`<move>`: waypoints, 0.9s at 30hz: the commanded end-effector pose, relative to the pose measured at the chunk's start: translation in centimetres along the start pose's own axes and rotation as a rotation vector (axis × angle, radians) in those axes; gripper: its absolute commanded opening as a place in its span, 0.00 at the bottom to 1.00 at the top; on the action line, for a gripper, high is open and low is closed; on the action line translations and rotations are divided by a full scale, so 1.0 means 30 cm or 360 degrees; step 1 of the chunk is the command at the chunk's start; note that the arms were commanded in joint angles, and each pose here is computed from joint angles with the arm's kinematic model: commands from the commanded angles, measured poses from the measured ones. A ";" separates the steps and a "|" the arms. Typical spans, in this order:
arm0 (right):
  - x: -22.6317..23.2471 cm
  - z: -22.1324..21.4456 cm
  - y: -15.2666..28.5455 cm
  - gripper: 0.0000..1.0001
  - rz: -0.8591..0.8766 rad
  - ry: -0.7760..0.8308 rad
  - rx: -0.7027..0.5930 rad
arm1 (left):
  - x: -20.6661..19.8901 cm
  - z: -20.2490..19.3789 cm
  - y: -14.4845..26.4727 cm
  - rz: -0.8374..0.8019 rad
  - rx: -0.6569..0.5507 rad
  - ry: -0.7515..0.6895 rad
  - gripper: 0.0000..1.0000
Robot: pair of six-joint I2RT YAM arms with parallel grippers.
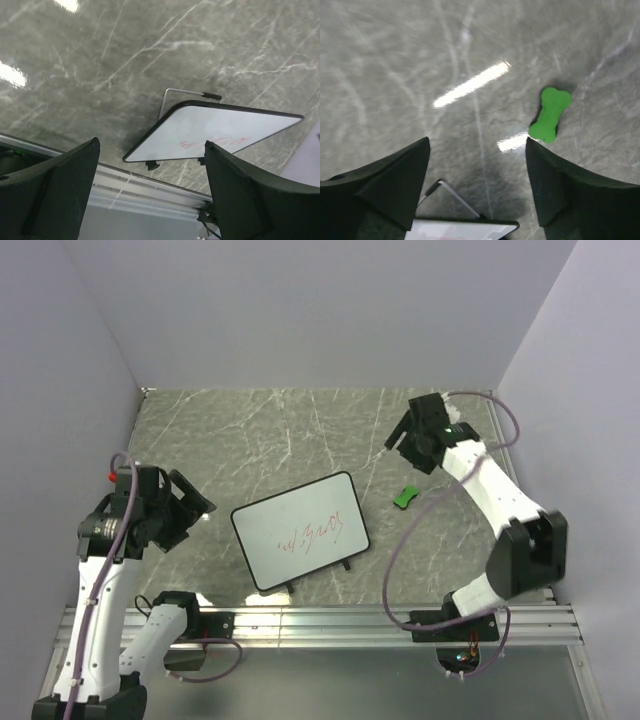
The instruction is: Erase the whiteboard
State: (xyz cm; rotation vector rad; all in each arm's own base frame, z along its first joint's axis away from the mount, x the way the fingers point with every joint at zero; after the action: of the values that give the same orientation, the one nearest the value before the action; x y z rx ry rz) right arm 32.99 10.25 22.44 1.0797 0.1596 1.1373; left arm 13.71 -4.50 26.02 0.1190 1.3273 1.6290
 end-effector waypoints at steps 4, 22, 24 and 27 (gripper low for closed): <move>-0.151 -0.140 -0.142 0.77 -0.0467 -0.0148 0.0321 | -0.044 0.037 0.154 -0.0146 -0.0186 -0.0138 0.87; -0.312 -0.191 -0.348 0.53 -0.0656 -0.0155 0.0456 | -0.096 0.073 0.220 -0.0134 -0.0206 -0.0120 0.80; -0.330 -0.173 -0.357 0.49 -0.0653 -0.0170 0.0457 | -0.090 0.070 0.219 -0.0124 -0.0211 -0.0099 0.80; -0.347 -0.158 -0.362 0.36 -0.0648 -0.0129 0.0459 | -0.100 0.085 0.215 -0.0119 -0.0231 -0.0107 0.81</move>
State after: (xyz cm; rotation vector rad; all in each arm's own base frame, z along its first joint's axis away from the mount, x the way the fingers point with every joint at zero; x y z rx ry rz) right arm 31.99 5.78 7.92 1.3050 0.4556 0.6908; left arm 12.41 -4.17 33.07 0.0677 1.1501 1.6444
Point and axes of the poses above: each gripper's point midway between its finger pads, its own y axis back along the fingers, its own x axis along the line the jaws close on, z = x × y, the point moved 6 cm from there along y, back along the fingers, and after that the axes turned 3 degrees about -y, right-handed, at the moved point
